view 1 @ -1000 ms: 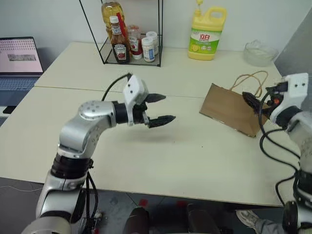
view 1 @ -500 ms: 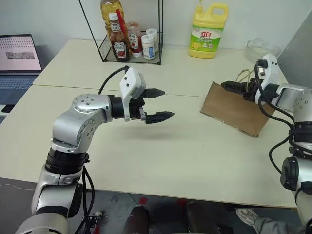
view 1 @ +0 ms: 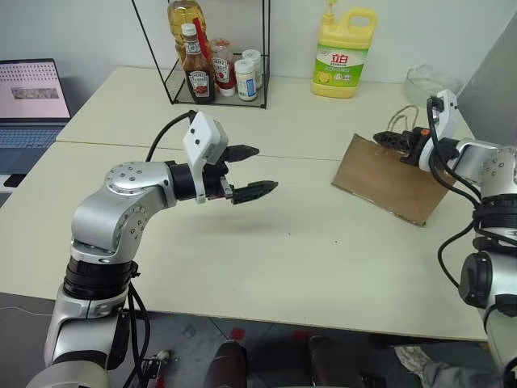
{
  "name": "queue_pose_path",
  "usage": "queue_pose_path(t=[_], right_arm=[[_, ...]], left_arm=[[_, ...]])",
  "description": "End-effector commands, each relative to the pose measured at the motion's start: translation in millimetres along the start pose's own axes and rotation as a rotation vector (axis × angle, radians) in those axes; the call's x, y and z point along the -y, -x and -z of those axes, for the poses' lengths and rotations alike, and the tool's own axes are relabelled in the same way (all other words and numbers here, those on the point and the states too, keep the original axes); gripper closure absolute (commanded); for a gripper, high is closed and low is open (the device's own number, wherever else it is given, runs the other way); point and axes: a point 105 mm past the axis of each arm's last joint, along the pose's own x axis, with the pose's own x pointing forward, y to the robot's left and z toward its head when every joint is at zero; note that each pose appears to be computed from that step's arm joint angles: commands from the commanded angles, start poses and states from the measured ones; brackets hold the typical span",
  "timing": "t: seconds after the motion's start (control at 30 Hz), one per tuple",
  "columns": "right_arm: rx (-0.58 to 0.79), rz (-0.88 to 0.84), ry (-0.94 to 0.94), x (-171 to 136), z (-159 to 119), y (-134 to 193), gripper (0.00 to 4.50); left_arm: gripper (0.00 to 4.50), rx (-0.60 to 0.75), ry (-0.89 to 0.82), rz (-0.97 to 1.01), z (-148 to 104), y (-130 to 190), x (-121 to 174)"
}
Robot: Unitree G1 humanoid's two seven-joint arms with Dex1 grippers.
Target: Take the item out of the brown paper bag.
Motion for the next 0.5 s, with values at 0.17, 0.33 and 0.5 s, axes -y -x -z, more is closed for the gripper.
queue_pose_path(t=[0.17,0.33,0.5], right_arm=[[0.118,-0.027,-0.003,-6.8,-25.4,9.0,4.46],[0.149,-0.131,0.075,-33.9,-34.4,6.4,4.46],[0.148,-0.307,0.139,-81.9,-36.2,-6.8,4.46]], left_arm=[[0.0,0.044,-0.038,0.007,-13.3,0.7,1.4],[0.0,0.051,-0.026,0.024,-11.9,3.4,8.8],[0.0,0.029,0.002,0.013,-8.5,19.0,18.8]])
